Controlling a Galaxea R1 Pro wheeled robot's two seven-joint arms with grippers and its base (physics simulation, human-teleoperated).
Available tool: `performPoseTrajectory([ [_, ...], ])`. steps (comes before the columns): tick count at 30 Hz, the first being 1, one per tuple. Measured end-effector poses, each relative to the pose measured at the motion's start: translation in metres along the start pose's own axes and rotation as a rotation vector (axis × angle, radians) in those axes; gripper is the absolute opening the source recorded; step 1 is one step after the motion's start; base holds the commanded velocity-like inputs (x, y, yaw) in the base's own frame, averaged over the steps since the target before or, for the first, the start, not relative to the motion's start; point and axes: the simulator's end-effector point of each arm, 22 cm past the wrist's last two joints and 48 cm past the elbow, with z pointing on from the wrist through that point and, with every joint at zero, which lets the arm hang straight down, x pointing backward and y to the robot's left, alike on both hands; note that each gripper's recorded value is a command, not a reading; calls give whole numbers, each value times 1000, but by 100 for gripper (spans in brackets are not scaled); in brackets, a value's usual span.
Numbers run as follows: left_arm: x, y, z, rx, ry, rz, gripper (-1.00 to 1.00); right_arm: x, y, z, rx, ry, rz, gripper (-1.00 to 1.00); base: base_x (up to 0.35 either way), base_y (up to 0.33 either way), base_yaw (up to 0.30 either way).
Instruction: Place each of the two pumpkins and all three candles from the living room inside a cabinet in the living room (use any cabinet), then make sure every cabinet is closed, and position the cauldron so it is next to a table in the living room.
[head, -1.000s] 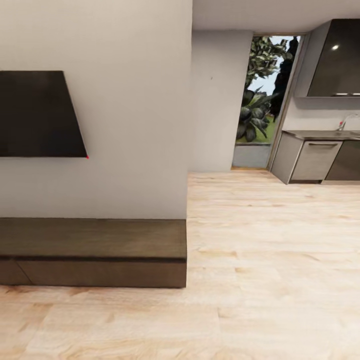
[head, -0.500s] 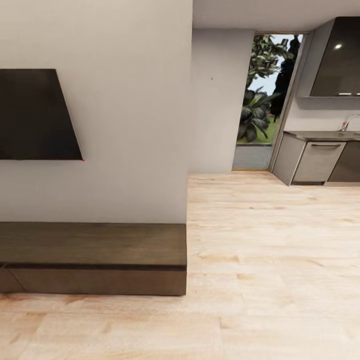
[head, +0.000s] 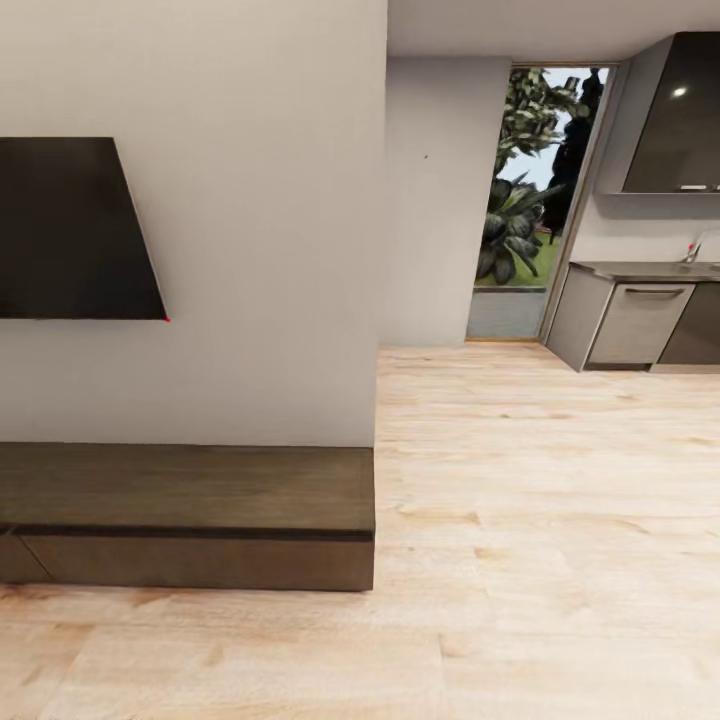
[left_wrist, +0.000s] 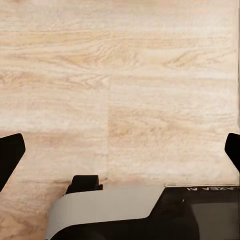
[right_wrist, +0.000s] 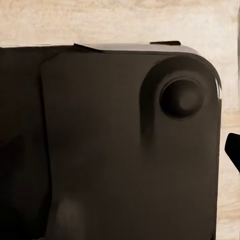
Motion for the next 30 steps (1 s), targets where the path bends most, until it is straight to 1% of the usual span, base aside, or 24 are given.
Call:
performPoseTrajectory([
  [2, -25, -1, 7, 2, 16, -4, 100, -28, -1, 3, 1, -49, 5, 100, 0, 0, 0],
  [3, -36, -1, 9, 2, 33, -5, 100, -37, -1, 4, 2, -56, 6, 100, 0, 0, 0],
  [5, -57, -2, 11, 3, 62, -7, 100, -48, -1, 6, 2, -41, 7, 100, 0, 0, 0],
  [6, -62, -2, 11, 4, 66, -8, 100, -51, -1, 7, 2, -37, 7, 100, 0, 0, 0],
  [7, -76, -4, 10, 5, 67, -9, 100, -63, -2, 8, 3, -39, 8, 100, 0, 0, 0],
  [9, -105, -12, 10, 15, 39, -17, 100, -90, -3, 7, 4, -65, 17, 100, 0, 0, 0],
  [11, -122, -18, 9, 23, 22, -22, 100, -106, -5, 6, 5, -76, 35, 100, 0, 0, 0],
  [13, -137, -22, 9, 27, 16, -24, 100, -125, -8, 4, 5, -96, 67, 100, 0, 0, 0],
  [14, -141, -23, 10, 29, 16, -25, 100, -130, -8, 4, 4, -103, 75, 100, 0, 0, 0],
  [16, -159, -29, 13, 37, 6, -27, 100, -154, -9, 2, -1, -138, 109, 100, 0, 0, 0],
  [17, -173, -31, 14, 41, -8, -26, 100, -171, -8, 1, -6, -159, 129, 100, 0, 0, 0],
  [19, -194, -32, 17, 45, -26, -23, 100, -195, -7, -1, -15, -191, 152, 100, 0, 0, 0],
  [22, -200, -31, 18, 46, -18, -21, 100, -216, -5, -3, -21, -219, 161, 100, 0, 0, 0],
  [23, -205, -34, 17, 50, -16, -22, 100, -231, -3, -6, -25, -242, 162, 100, 0, 0, 0],
  [25, -218, -37, 12, 56, -21, -18, 100, -249, -3, -9, -28, -272, 164, 100, 0, 0, 0],
  [29, -241, -37, 3, 60, -35, -15, 100, -261, 0, -12, -33, -294, 163, 100, 0, 0, 0],
  [30, -251, -38, -1, 64, -47, -16, 100, -263, 3, -13, -36, -303, 155, 100, 0, 0, 0],
])
